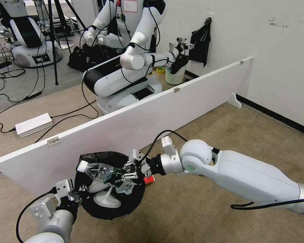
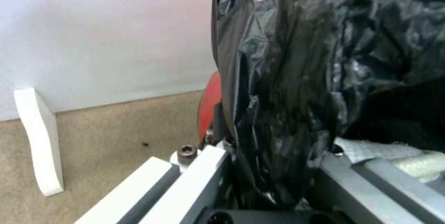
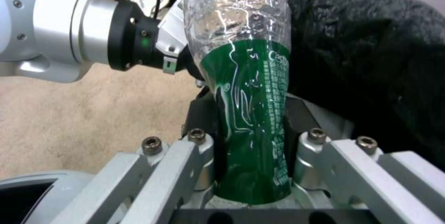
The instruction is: Pick up the trash bin, then pick up the garbage from the floor and place it into the trash bin.
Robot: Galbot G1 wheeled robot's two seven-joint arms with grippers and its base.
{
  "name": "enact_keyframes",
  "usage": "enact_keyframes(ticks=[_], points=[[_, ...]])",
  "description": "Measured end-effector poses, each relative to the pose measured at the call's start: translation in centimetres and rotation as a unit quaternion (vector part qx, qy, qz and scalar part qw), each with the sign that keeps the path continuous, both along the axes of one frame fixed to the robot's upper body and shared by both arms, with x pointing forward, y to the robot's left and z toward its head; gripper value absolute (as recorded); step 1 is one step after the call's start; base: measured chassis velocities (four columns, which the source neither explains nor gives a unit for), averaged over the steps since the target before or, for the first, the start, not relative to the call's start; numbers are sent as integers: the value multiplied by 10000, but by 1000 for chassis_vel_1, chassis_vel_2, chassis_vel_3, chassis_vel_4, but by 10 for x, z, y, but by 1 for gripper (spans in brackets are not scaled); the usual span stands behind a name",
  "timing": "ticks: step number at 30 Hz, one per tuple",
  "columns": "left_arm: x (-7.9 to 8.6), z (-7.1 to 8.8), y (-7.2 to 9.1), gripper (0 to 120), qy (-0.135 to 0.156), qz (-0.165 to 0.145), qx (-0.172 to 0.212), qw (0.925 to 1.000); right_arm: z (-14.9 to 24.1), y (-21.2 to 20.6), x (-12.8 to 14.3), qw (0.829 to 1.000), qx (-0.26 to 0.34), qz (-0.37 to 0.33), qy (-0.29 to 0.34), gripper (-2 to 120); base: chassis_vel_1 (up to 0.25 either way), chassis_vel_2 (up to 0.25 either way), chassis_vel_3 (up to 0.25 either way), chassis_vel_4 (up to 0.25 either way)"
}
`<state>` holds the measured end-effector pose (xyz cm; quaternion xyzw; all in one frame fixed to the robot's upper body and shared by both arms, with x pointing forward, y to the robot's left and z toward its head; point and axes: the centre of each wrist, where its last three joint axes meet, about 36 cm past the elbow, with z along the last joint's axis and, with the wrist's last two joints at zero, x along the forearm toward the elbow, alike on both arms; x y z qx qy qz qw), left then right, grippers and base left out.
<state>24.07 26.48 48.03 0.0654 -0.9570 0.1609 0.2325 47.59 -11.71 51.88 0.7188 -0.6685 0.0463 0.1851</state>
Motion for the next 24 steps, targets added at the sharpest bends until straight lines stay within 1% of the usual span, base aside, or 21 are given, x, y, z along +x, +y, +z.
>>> enact_keyframes(ticks=[6,24], points=[[0,1,0,0,-5,-1,-32,10000,-2,0,1,10000,-10,3,11,25,0,0,0,0],[-3,9,-2,0,-5,-48,-287,9996,-15,-2,9,9999,-117,-80,48,25,0,0,0,0]])
